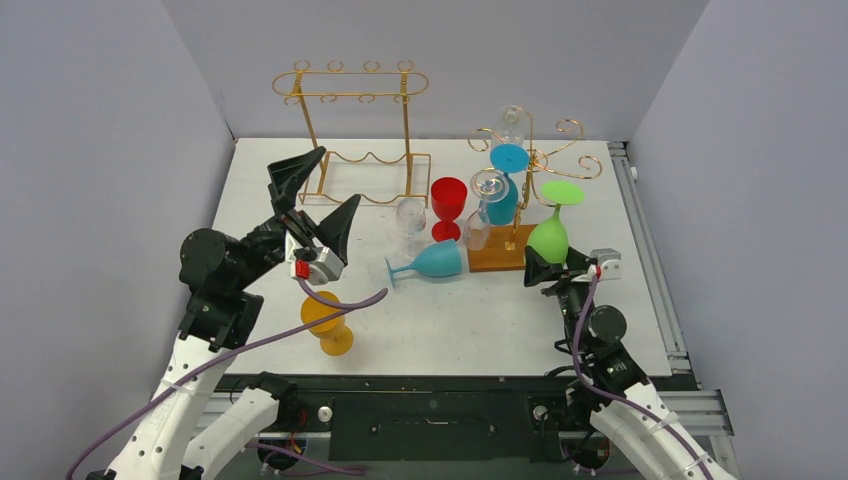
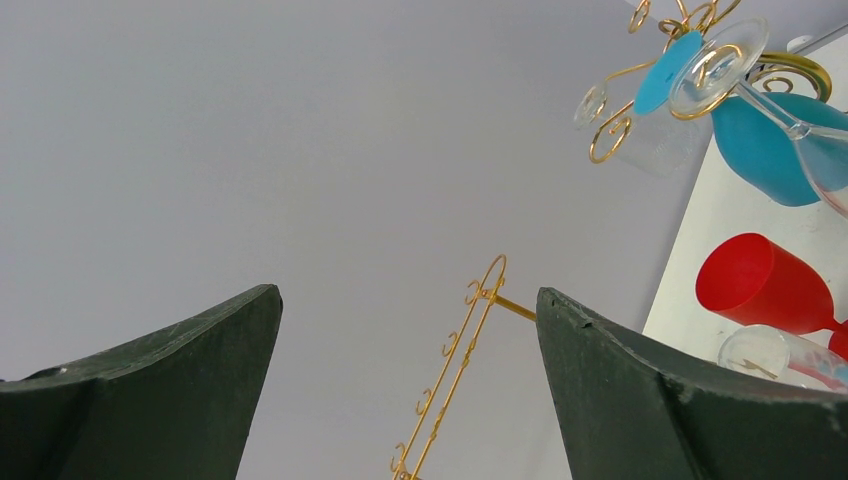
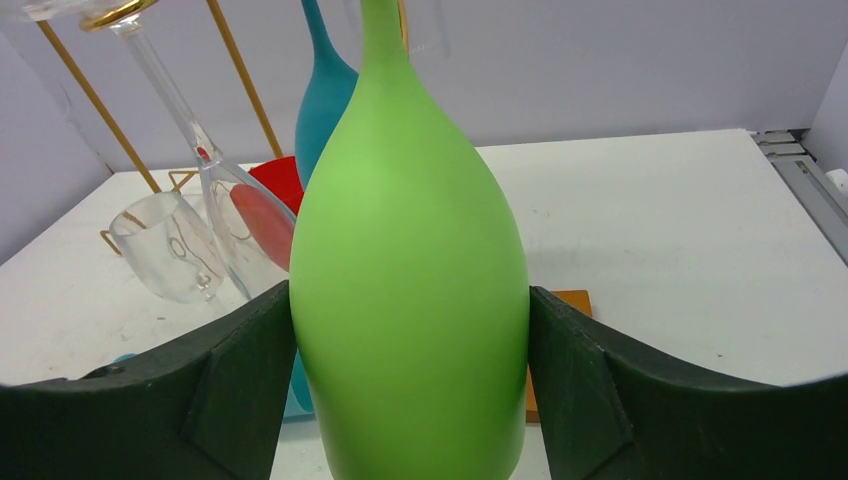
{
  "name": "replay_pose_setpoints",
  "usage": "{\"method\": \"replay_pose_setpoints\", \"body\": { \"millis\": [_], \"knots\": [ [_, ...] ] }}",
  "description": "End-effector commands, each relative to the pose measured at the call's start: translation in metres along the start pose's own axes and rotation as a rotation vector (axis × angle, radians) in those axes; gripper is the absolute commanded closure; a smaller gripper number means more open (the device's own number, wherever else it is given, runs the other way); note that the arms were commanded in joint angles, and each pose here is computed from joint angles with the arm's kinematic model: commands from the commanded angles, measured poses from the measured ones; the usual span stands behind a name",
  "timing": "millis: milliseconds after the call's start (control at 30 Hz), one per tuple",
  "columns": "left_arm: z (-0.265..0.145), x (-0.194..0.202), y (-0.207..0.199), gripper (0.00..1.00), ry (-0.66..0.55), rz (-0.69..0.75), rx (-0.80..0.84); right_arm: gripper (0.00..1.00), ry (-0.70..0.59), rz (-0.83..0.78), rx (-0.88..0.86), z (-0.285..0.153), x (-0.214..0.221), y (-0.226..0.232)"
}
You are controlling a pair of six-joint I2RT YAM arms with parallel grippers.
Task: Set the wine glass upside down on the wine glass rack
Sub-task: Turn the wine glass upside down at the wine rack.
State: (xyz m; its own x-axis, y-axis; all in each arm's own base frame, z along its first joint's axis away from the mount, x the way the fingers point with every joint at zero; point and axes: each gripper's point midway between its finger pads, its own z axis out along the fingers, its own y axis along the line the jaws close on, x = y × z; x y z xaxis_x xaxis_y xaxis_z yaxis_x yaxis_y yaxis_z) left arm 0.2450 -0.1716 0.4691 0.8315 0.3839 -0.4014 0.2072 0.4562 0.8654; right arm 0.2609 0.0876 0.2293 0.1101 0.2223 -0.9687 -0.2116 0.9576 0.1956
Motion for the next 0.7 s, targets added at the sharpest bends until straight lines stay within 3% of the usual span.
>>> {"method": "replay_pose_setpoints", "body": {
  "millis": [0, 133, 667],
  "knots": [
    [0.0, -0.004, 0.006, 0.04, -0.011, 0.019, -0.019, 0.41, -0.067, 0.079, 0.03, 0.004, -0.012, -0.001],
    [0.0, -0.004, 0.006, 0.04, -0.01, 0.018, -0.017, 0.24, 0.0, 0.088, 0.058, 0.007, 0.007, -0.003],
    [0.006, 0.003, 0.002, 0.04, -0.004, -0.005, 0.003, 0.22, 0.171, 0.192, 0.191, -0.01, 0.063, -0.008]
  ]
}}
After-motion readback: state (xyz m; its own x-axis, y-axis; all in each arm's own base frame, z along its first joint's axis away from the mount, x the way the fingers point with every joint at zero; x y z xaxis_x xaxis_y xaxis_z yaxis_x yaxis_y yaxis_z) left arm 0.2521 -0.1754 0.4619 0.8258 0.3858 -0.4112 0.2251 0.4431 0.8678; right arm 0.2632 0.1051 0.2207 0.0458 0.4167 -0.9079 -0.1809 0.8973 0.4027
